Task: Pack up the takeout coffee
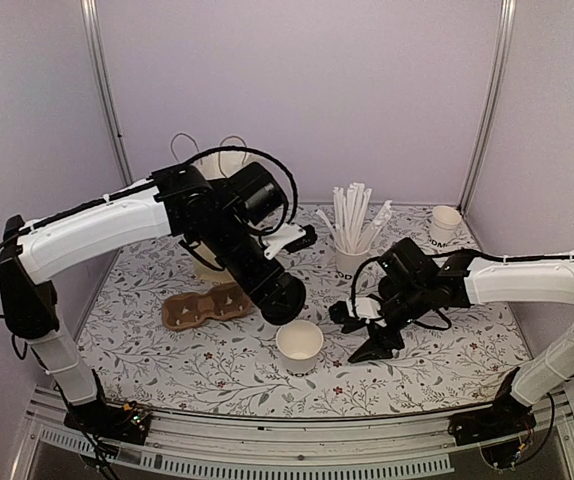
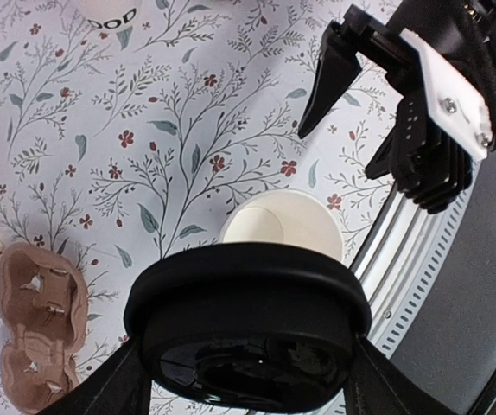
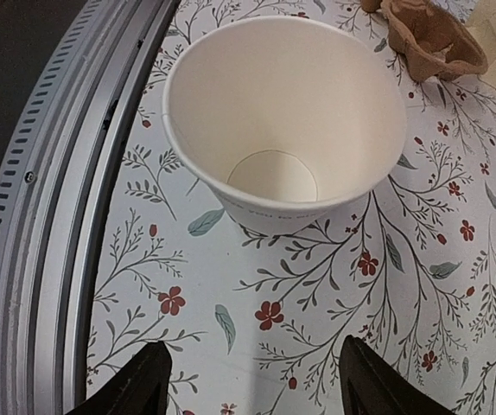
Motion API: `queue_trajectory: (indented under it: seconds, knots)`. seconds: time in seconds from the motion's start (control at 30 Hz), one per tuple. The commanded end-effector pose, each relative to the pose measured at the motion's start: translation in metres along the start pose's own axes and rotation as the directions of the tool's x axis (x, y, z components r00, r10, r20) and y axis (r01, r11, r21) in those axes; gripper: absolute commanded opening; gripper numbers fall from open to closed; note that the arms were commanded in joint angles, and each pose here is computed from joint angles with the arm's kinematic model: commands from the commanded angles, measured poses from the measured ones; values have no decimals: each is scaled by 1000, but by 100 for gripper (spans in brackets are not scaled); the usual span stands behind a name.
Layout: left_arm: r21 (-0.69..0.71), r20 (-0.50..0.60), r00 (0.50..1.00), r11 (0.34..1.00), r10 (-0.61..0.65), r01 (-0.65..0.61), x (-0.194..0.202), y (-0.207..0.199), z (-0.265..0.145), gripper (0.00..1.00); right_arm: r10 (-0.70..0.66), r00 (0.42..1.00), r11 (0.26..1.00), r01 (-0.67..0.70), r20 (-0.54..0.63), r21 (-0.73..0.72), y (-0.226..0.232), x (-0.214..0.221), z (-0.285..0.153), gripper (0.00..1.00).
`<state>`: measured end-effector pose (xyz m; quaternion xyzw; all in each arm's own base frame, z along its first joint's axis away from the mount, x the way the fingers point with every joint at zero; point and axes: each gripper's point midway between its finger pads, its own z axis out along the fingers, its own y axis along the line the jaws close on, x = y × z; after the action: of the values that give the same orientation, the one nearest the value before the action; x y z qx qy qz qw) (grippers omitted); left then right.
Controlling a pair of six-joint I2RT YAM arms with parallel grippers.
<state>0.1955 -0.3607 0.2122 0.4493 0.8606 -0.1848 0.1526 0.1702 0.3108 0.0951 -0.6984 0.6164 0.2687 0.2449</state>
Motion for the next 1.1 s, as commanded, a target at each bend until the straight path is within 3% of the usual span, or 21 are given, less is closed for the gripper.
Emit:
queue_trajectory:
  seconds: [0.0,0.37,0.83,1.07]
  knots:
    - [24,-42,997,998,62,-61,-8,-19,7,73,22,999,1000,-22,46,-7,1,-1,-12,70]
    - [-29,-186,974,990,131,-138,-2,-39,53,73,78,993,996,-82,91,35,-20,9,-24,68]
    - [-56,-195,971,987,136,-150,-5,-41,54,71,65,994,996,-70,93,53,-20,12,-29,68]
    - [-88,-273,951,981,144,-173,16,-31,66,72,65,994,996,-70,88,53,-20,13,-28,68]
